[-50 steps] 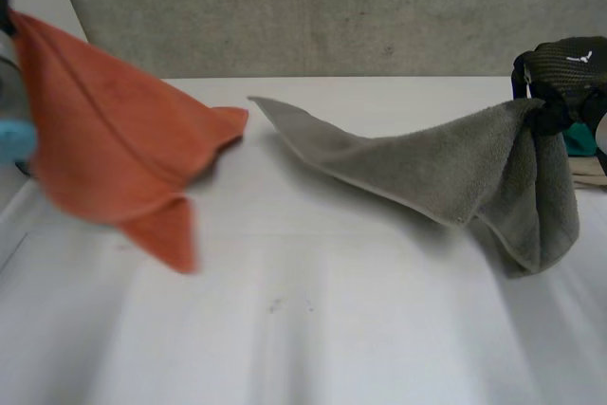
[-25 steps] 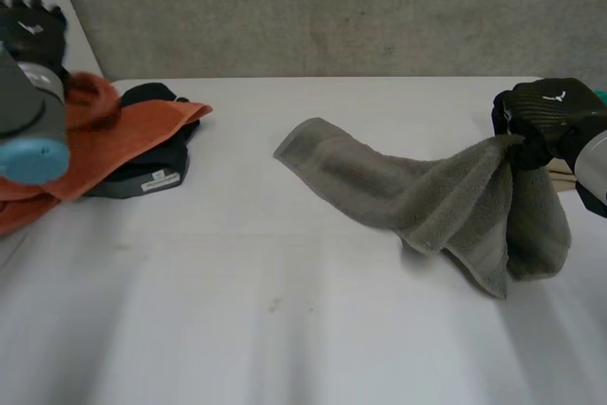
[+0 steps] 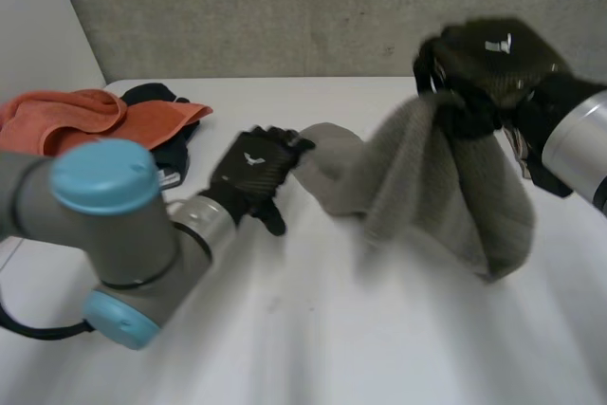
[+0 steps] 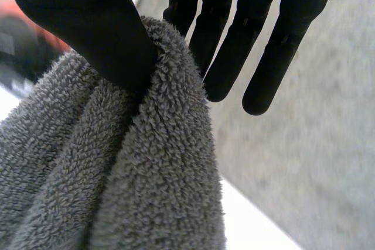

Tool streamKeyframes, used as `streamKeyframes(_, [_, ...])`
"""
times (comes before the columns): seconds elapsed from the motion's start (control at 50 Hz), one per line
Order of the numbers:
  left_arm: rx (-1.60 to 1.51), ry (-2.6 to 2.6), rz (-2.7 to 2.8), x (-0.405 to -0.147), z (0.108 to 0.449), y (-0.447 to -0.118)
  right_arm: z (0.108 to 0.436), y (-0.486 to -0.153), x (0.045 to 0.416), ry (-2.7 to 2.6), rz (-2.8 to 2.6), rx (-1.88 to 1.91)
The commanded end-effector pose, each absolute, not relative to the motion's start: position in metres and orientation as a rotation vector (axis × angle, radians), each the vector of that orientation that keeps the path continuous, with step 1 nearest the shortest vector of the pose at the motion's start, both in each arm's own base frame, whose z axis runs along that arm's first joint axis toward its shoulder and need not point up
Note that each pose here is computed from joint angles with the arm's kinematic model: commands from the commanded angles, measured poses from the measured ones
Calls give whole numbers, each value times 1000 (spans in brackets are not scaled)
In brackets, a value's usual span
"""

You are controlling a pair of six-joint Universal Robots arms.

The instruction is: Fold the laundry.

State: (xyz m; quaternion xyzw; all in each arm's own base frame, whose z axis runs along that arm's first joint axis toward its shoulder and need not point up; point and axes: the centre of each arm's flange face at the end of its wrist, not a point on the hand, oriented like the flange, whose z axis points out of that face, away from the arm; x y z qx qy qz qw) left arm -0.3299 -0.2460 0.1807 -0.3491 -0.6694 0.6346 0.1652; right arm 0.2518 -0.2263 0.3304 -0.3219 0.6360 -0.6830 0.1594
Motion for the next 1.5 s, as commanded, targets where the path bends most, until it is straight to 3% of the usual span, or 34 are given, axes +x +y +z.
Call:
streamKeyframes(0.02, [-961, -1937, 1779, -360, 149, -248, 381, -190, 261, 1603, -1956, -822])
streamKeyframes(0.16, [-845, -1984, 1742, -379, 128, -256, 404, -168, 254, 1509, -1925, -740])
streamKeyframes(0.26, [-725, -2084, 1836, -365, 138, -262, 401, -174, 249, 1547, -1931, -727])
streamKeyframes(0.3, [-677, -2094, 1891, -357, 154, -263, 394, -188, 243, 1596, -1947, -717])
streamKeyframes(0.4, [-574, -2086, 2004, -318, 201, -266, 347, -260, 214, 1912, -1951, -734])
streamKeyframes(0.48, [-641, -2037, 2033, -297, 226, -245, 320, -291, 208, 2031, -1923, -802])
streamKeyframes(0.56, [-786, -1980, 2028, -290, 233, -219, 288, -319, 211, 2120, -1844, -813])
streamKeyframes(0.74, [-888, -1944, 2038, -292, 234, -201, 235, -378, 218, 2236, -1921, -728])
streamKeyframes(0.82, [-873, -1941, 2059, -294, 238, -199, 243, -369, 223, 2286, -2023, -675])
streamKeyframes(0.98, [-890, -1889, 2067, -303, 245, -187, 265, -308, 208, 2339, -2022, -751])
streamKeyframes(1.08, [-932, -1947, 2015, -305, 225, -189, 248, -274, 209, 2322, -1924, -1010])
streamKeyframes(1.18, [-1039, -2084, 1922, -306, 182, -204, 235, -253, 207, 2285, -1899, -1279])
streamKeyframes(1.3, [-1116, -2207, 1873, -292, 152, -225, 215, -257, 191, 2279, -1879, -1512])
streamKeyframes(1.5, [-1199, -2276, 1795, -293, 118, -237, 162, -299, 185, 2209, -1906, -1527])
